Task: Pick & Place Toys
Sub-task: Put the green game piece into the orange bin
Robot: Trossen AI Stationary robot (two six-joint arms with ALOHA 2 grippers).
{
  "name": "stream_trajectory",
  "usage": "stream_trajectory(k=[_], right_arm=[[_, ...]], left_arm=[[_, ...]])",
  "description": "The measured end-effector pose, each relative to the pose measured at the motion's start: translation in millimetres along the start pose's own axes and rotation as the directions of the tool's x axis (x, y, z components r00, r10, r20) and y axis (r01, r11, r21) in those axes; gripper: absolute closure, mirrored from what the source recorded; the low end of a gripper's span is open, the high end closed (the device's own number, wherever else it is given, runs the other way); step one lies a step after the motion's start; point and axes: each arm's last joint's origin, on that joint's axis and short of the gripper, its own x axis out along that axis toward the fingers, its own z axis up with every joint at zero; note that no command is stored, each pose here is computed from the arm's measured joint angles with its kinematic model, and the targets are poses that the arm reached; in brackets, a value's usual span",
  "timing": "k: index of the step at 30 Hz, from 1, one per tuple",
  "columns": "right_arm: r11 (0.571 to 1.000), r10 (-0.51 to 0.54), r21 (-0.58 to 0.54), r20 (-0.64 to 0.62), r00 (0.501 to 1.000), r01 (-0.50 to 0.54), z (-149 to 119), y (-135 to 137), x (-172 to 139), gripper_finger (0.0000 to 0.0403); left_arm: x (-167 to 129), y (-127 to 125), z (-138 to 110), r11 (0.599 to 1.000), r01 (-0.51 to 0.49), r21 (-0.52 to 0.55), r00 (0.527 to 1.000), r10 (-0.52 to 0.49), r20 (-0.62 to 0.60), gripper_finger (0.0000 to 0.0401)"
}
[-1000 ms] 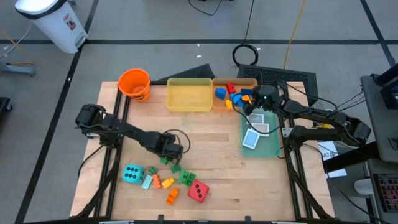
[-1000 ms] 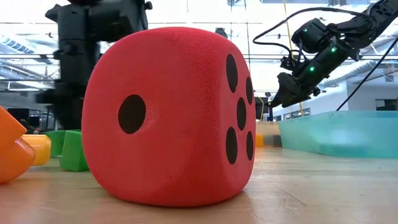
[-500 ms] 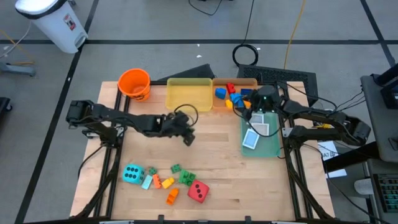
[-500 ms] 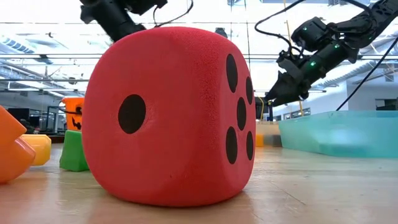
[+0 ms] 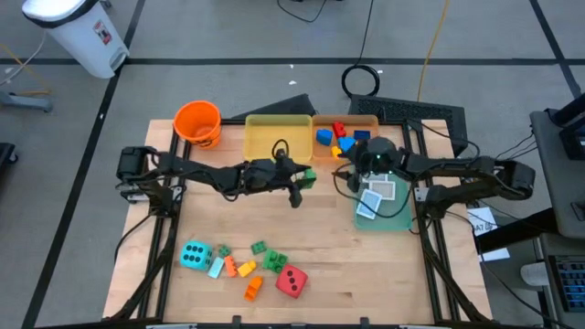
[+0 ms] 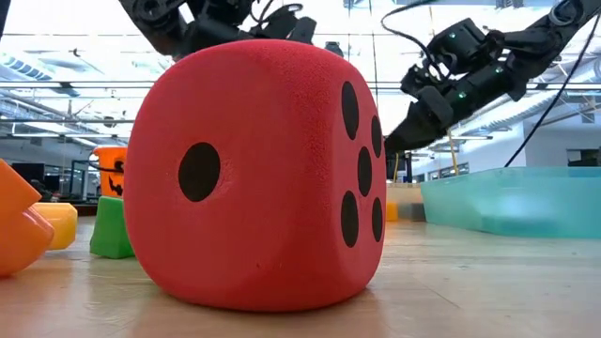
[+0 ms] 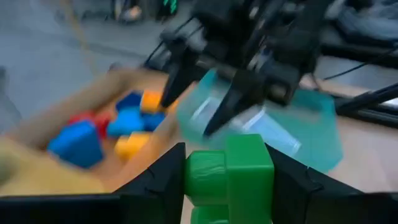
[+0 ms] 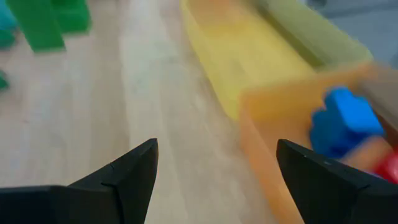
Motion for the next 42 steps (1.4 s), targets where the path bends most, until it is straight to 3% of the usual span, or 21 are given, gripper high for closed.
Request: stream_trajectory(k=[4, 8, 16, 22, 28, 32, 38, 42], right_arm=[[0.991, 0.127, -0.045, 0.09, 0.988, -0.123, 5.9, 15.0, 11.4, 0.0108], [0.953, 0.302, -0.102, 0.206, 0.931, -0.286, 13.3, 31.1, 22.3, 0.0108], [0.919, 0.393, -0.151, 0.326, 0.86, -0.363, 15.1, 56.9, 47.1, 0.0108], [0.869, 0.494, -0.147, 0.289, 0.82, -0.472, 18.1, 65.7, 57.0, 0.0108], [0.892, 0.452, -0.134, 0.312, 0.836, -0.432, 22.2, 65.3, 57.5, 0.0114], [0.889, 0.457, -0.161, 0.314, 0.832, -0.428, 22.5, 65.5, 57.2, 0.0149], [0.892, 0.451, -0.153, 0.313, 0.836, -0.424, 22.8, 65.5, 56.3, 0.0256], [0.89, 0.455, -0.16, 0.308, 0.835, -0.426, 22.5, 64.8, 56.4, 0.0276]], left_arm=[[6.1, -4.4, 4.3, 0.996, 0.079, 0.051, 0.989, -0.085, 0.121, 0.0232], [6.8, -5.6, 6.1, 0.993, 0.107, 0.051, 0.982, -0.114, 0.151, 0.0232], [6.8, -7.2, 4.2, 0.992, 0.117, 0.052, 0.983, -0.123, 0.135, 0.0232], [7.5, -7.3, -1.2, 0.992, 0.119, 0.051, 0.989, -0.123, 0.082, 0.0232], [7.3, -7.5, 0.0, 0.992, 0.116, 0.049, 0.988, -0.12, 0.093, 0.0232], [7.0, -8.7, -0.1, 0.991, 0.122, 0.049, 0.988, -0.126, 0.093, 0.0232], [7.0, -9.0, -0.7, 0.992, 0.122, 0.016, 0.989, -0.123, 0.087, 0.0232], [7.0, -9.2, -1.5, 0.992, 0.127, 0.003, 0.989, -0.127, 0.08, 0.0172]])
